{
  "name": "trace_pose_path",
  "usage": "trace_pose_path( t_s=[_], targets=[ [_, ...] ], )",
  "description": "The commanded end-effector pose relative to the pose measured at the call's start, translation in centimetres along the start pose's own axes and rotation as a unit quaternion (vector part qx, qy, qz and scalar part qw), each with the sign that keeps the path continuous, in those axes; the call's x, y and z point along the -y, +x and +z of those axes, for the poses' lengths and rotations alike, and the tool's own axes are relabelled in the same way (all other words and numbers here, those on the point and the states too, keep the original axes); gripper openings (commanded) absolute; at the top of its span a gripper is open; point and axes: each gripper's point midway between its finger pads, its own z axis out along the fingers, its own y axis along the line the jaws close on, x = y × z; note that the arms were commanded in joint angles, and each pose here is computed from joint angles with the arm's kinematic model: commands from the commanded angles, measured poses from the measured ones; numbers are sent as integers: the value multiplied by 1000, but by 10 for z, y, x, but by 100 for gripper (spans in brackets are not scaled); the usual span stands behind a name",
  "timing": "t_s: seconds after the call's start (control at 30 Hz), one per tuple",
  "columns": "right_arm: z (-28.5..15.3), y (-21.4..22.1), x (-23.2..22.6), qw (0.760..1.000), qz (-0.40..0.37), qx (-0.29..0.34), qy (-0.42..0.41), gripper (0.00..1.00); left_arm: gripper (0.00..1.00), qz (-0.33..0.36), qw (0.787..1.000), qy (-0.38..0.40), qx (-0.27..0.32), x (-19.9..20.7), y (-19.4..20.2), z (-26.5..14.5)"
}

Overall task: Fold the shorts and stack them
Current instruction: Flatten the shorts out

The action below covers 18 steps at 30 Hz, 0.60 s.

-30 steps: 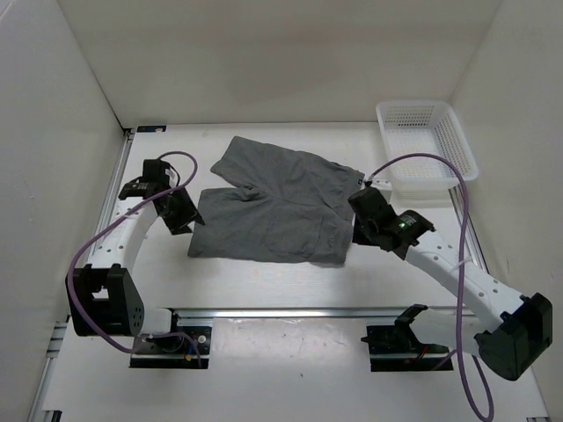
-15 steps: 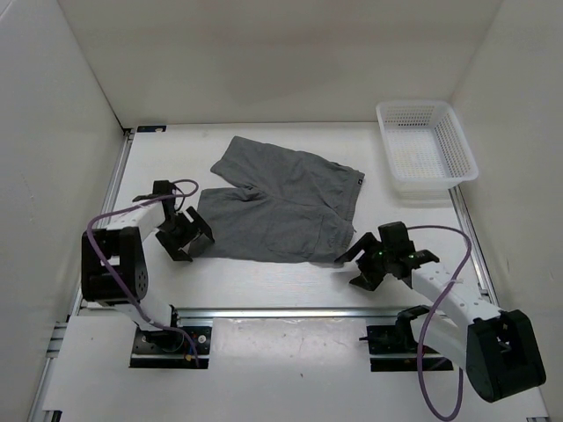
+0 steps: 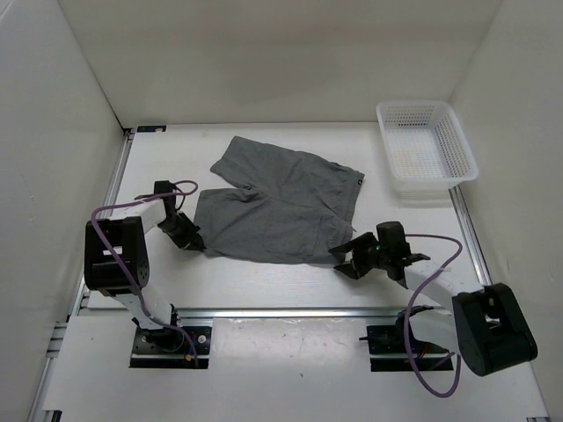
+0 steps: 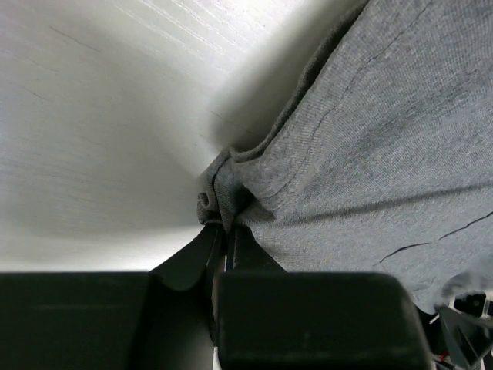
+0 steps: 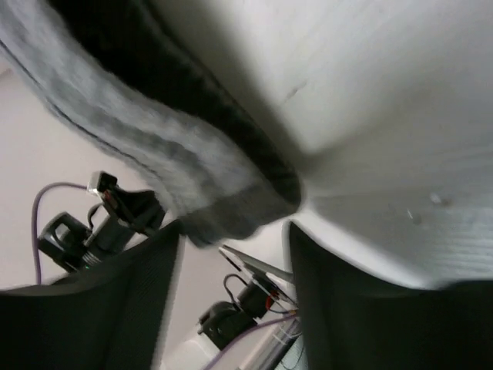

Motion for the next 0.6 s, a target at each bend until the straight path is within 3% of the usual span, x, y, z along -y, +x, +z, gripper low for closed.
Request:
trace_pose_path(
  t_s=[0.0, 0.1, 0.13, 0.2, 0.23, 0.3, 0.33, 0.4, 0.43, 0.57],
  targets=[
    [7, -3, -34, 999, 12, 9, -39, 55, 10, 7, 999, 14, 37, 10, -16, -8],
    [21, -11, -37, 999, 11, 26, -25, 29, 10, 8, 998, 34, 46, 18, -16, -18],
    [24, -18, -46, 999, 4, 43, -24, 14, 10, 10, 998, 42, 48, 21, -16, -21],
    [23, -29, -47, 998, -25, 62, 3, 2, 10, 13, 996, 65, 67, 31, -23, -36],
    [16, -35, -78, 996, -49, 74, -16, 0, 10, 11, 995, 72, 69, 34, -25, -43],
    [2, -59, -89, 989, -92, 115, 7, 0, 10, 30, 990, 99, 97, 54, -39, -69],
    [-17, -74, -136, 982, -119, 146, -33, 0, 10, 44, 987, 123, 98, 67, -41, -83],
    [-31, -92, -160, 968, -188, 165, -14, 0, 10, 62, 983, 137, 109, 85, -52, -106],
    [-60, -104, -213, 954, -216, 201, -50, 0, 10, 80, 973, 161, 143, 108, -69, -140],
    [-98, -105, -269, 919, -318, 225, -54, 0, 10, 99, 958, 186, 195, 138, -80, -206]
  ],
)
